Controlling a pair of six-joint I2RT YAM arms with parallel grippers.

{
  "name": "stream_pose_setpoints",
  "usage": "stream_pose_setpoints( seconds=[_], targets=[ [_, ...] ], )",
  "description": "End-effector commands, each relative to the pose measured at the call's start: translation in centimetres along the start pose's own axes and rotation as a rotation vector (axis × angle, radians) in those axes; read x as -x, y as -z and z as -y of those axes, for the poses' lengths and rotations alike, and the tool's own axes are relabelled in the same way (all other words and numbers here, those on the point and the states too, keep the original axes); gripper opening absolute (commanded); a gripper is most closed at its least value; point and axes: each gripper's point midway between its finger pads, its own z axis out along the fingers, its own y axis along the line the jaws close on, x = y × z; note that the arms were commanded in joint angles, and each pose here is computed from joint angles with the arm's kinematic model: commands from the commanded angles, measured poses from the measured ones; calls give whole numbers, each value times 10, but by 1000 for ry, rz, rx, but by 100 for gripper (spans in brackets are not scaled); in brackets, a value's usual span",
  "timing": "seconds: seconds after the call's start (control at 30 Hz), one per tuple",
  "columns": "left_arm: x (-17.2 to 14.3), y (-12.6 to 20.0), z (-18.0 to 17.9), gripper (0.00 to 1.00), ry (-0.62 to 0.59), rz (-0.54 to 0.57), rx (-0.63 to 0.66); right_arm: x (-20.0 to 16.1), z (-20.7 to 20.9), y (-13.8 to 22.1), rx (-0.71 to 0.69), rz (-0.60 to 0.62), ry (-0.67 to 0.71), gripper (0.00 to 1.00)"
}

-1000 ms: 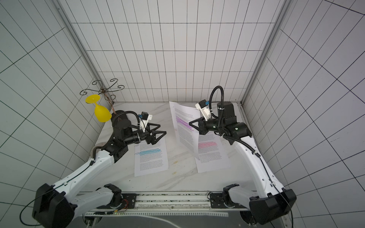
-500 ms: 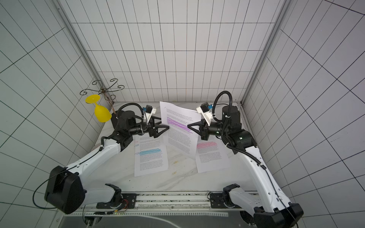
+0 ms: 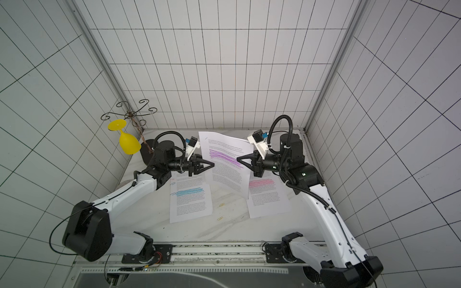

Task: Unclip the paperclips from the documents
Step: Remove the paper clip from the document.

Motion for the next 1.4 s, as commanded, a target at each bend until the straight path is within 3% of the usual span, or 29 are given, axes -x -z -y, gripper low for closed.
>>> stream_pose_setpoints(
  seconds=[0.0, 0.23, 0.3, 0.37, 0.83, 1.07, 1.23, 1.37],
  targets=[
    [-5, 2, 6, 27, 3, -12, -24, 14, -1, 3, -17, 21, 76, 0],
    [-13, 6, 1, 26, 27, -22, 5, 15, 7, 4, -51, 15, 71, 0],
    [-13, 7, 0, 35, 28, -21, 12, 15, 9, 5, -60, 16, 69, 0],
    [-14, 8, -1, 36, 26, -21, 19, 16, 10, 6, -65, 18, 68, 0],
    [-21, 11, -2, 29, 46, -29, 28, 18, 14, 12, -92, 29, 67, 0],
    [-23, 14, -8, 16, 58, -27, 61, 15, 18, 13, -108, 22, 55, 0],
    [-27, 17, -13, 12, 65, -35, 88, 9, 23, 13, -132, 5, 37, 0],
    [-33, 19, -18, 2, 67, -54, 119, 7, 30, 14, -156, -3, 25, 0]
  ],
)
